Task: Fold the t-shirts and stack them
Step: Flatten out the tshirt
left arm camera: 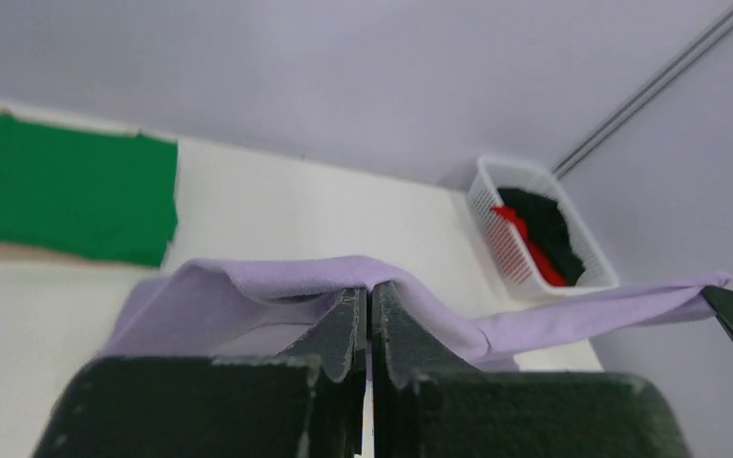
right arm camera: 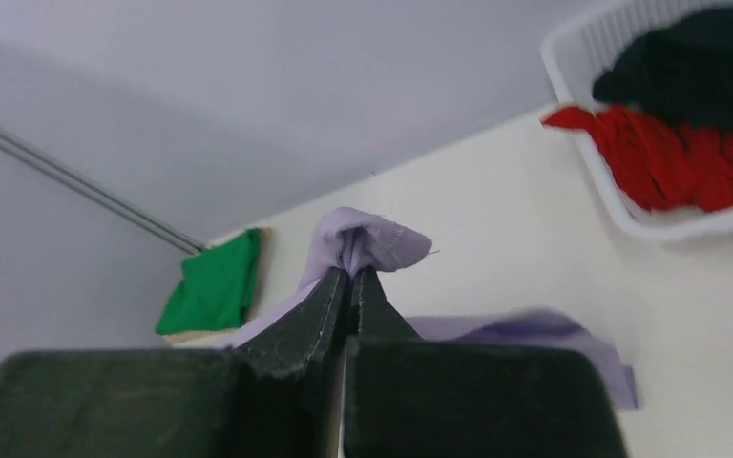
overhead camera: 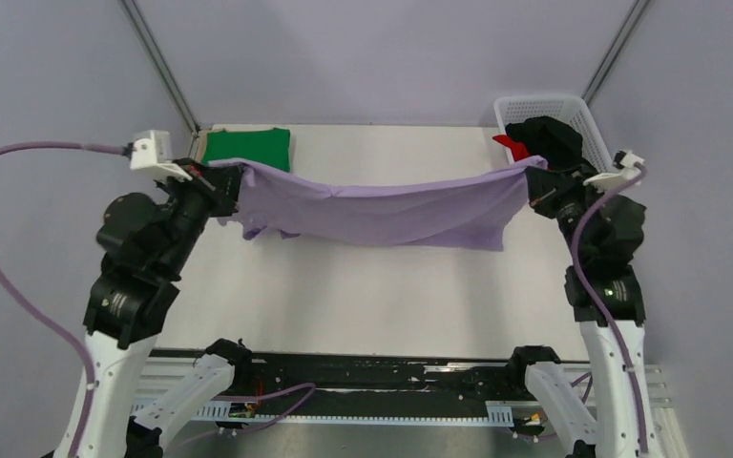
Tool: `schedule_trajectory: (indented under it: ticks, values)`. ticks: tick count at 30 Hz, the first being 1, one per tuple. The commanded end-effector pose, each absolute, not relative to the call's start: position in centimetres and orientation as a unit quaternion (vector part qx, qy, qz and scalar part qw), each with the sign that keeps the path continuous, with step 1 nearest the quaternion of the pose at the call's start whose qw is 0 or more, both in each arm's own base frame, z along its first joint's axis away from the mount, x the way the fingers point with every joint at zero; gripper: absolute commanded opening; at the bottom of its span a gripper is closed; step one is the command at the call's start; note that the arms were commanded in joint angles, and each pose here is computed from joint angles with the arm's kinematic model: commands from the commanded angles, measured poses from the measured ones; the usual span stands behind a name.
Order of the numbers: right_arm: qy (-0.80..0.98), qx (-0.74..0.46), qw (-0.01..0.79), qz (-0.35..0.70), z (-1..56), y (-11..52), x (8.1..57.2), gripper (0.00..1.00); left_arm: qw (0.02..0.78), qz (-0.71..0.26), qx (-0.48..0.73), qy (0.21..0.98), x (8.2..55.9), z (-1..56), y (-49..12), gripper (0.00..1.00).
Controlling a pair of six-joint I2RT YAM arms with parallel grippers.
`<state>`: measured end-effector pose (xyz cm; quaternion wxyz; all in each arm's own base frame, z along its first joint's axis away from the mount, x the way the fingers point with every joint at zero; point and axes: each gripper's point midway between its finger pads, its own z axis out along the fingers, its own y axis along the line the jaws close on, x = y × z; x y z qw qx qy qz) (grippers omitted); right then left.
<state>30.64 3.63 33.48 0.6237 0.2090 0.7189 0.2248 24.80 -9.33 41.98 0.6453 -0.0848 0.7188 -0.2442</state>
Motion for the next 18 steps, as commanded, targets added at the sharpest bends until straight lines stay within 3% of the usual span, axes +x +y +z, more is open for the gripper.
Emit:
schedule_trajectory:
  ticks: [1, 5, 11, 18]
  values:
    - [0.622, 0.115, 0.728, 0.263, 45.4, 5.1, 24.5, 0.00, 0.740, -0.253, -0.047, 0.622, 20.7, 51.6, -7.5, 0.00]
    - [0.555, 0.067, 0.781, 0.278, 51.6, 5.7, 18.7, 0.00, 0.793, -0.277, -0.011, 0.542, 15.2, 59.1, -6.4, 0.00]
    - [0.499, 0.014, 0.820, 0.278, 56.9, 6.4, 12.9, 0.00, 0.834, -0.290, 0.045, 0.467, 9.3, 65.2, -5.8, 0.00]
    - [0.476, 0.003, 0.838, 0.268, 59.4, 6.2, 11.1, 0.00, 0.846, -0.271, 0.058, 0.456, 9.7, 67.9, -5.8, 0.00]
